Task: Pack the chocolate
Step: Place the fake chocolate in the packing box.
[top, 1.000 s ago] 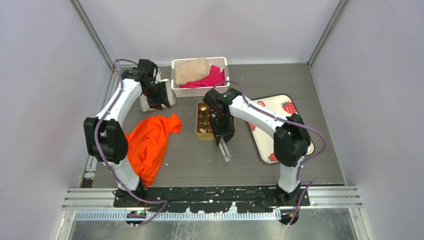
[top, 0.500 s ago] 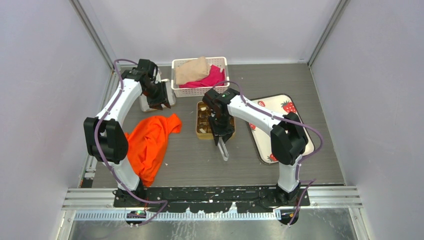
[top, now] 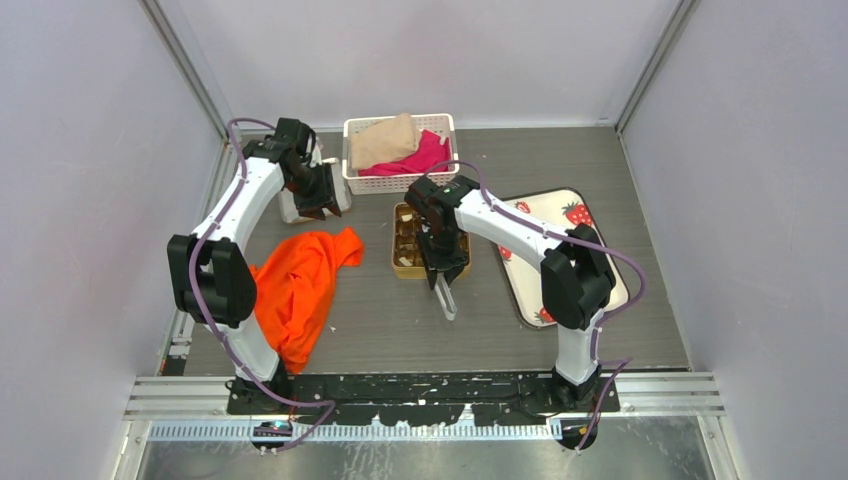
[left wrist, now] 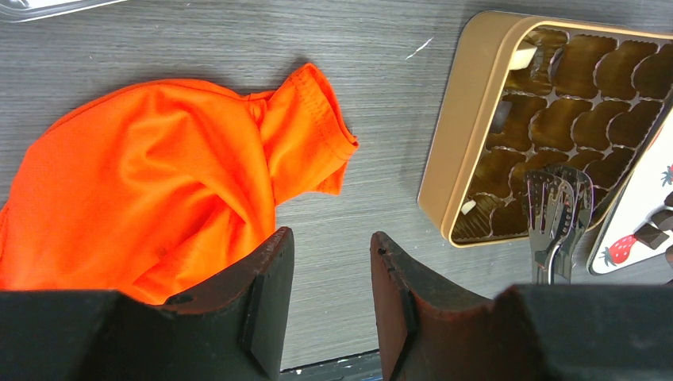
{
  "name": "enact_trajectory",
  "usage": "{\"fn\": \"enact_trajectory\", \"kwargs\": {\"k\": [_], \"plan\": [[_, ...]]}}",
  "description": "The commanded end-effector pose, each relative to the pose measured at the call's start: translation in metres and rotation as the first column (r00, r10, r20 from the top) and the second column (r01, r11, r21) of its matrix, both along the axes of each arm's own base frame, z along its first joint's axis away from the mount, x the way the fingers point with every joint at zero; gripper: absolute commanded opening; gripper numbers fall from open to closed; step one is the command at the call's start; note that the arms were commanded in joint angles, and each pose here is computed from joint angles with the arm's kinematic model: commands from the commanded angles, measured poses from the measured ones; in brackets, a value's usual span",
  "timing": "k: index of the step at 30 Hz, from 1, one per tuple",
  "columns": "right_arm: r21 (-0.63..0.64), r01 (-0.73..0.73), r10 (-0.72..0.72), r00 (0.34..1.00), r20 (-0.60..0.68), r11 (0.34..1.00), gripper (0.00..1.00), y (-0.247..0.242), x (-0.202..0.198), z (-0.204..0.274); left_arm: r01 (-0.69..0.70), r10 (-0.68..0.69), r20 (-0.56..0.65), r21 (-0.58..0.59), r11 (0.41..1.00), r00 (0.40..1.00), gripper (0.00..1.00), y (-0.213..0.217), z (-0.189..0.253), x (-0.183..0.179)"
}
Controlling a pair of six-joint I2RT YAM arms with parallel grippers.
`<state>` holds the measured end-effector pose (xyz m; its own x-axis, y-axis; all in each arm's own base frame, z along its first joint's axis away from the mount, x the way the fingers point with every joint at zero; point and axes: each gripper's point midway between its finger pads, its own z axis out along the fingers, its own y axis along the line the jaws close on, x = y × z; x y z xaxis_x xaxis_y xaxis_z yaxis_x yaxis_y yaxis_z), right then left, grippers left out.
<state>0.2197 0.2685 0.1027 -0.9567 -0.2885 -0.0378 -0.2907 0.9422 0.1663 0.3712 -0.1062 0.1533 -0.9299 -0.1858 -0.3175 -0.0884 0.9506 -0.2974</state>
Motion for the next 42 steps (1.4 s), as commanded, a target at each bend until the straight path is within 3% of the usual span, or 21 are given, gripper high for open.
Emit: {"fn": "enact_trajectory", "kwargs": {"k": [1, 12, 20, 26, 31, 36, 42], "plan": [[0.033, 0.001, -0.002, 0.999, 0.041, 0.999, 0.39, 0.008, 0.007, 0.015, -0.004, 0.004, 0.046, -0.001, 1.0, 0.999, 0.42, 0.003, 0.013, 0.006], [0.032, 0.0, -0.002, 0.999, 0.045, 0.999, 0.41, 0.007, 0.007, 0.016, -0.003, 0.003, 0.047, -0.004, 1.0, 0.999, 0.42, 0.002, 0.014, 0.007], [0.028, 0.013, -0.017, 0.987, 0.16, 1.0, 0.13, -0.003, 0.021, 0.051, -0.003, 0.003, 0.049, -0.004, 1.0, 0.999, 0.42, 0.002, 0.015, 0.007], [-0.012, 0.135, -0.129, 0.962, 0.239, 0.991, 0.01, -0.052, 0.041, 0.071, -0.002, 0.002, 0.05, -0.007, 1.0, 0.999, 0.42, 0.002, 0.015, 0.007], [-0.029, 0.35, -0.335, 0.914, 0.227, 0.936, 0.01, -0.127, 0.046, 0.06, 0.0, 0.001, 0.046, -0.013, 1.0, 0.999, 0.42, 0.001, 0.013, 0.006], [-0.092, 0.542, -0.518, 0.833, 0.197, 0.836, 0.01, -0.195, 0.03, 0.04, 0.002, -0.001, 0.045, -0.017, 1.0, 0.999, 0.42, 0.0, 0.013, 0.006], [-0.096, 0.634, -0.623, 0.773, 0.122, 0.768, 0.01, -0.216, 0.009, 0.023, 0.005, -0.004, 0.048, -0.024, 1.0, 0.999, 0.42, -0.001, 0.014, 0.006]]}}
